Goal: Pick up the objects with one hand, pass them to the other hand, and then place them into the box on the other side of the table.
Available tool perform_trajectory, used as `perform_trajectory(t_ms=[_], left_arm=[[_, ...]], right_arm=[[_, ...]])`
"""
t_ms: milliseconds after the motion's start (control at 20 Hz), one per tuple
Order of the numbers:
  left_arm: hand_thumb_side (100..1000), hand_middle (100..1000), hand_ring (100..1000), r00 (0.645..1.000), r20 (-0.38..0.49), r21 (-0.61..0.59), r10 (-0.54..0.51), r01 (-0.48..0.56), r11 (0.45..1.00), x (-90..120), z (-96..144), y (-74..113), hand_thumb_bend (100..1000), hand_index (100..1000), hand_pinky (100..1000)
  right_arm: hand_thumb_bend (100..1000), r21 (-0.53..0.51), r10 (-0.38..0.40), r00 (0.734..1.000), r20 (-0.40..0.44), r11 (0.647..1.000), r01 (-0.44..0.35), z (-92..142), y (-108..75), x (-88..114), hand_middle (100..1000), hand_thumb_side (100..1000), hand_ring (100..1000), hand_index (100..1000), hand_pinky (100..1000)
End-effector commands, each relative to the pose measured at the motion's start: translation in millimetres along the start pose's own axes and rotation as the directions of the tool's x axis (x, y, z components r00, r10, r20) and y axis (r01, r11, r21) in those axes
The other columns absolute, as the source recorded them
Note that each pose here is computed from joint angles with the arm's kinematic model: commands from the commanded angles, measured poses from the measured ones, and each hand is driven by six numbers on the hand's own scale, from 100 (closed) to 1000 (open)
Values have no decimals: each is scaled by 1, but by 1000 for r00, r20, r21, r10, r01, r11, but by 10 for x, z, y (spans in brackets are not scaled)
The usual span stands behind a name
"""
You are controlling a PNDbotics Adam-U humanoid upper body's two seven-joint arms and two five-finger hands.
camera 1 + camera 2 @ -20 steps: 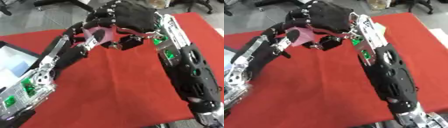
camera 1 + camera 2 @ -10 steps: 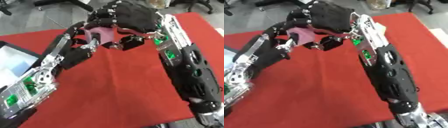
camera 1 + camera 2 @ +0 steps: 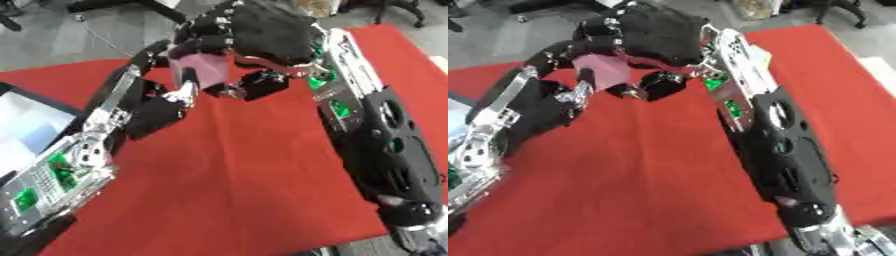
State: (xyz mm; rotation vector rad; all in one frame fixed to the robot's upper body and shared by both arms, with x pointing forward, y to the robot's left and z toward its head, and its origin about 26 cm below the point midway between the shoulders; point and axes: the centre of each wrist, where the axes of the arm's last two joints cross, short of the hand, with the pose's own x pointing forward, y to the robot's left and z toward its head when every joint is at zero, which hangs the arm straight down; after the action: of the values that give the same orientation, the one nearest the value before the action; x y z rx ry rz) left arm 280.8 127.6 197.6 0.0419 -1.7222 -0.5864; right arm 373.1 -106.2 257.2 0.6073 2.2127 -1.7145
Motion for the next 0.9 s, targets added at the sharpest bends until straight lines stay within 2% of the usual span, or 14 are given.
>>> perform_trajectory(t_ms=[50,450,750,900], left_arm=[[310,220,331,999,-36,102,-15,19,995,98,18,-12,100,398,259],[298,216,328,998,-58,136,0,7,991,28,43,20,100,395,257],[297,217,329,997,-70,157,14,-3,988,0,51,49,100,396,259],[293,218,329,997,-74,160,17,-5,987,-10,55,54,100,396,259]], right_arm=[[115,-20,20,1000,18,1000,-20,-84,-85,0,350,100,616,658,568],[100,10,10,999,-33,1000,-10,30,-115,-50,448,100,670,703,642],[100,-36,-6,995,-103,999,3,171,-198,-98,442,100,666,701,675],[101,-74,-1,992,-129,997,-9,226,-251,-102,449,193,667,713,681]])
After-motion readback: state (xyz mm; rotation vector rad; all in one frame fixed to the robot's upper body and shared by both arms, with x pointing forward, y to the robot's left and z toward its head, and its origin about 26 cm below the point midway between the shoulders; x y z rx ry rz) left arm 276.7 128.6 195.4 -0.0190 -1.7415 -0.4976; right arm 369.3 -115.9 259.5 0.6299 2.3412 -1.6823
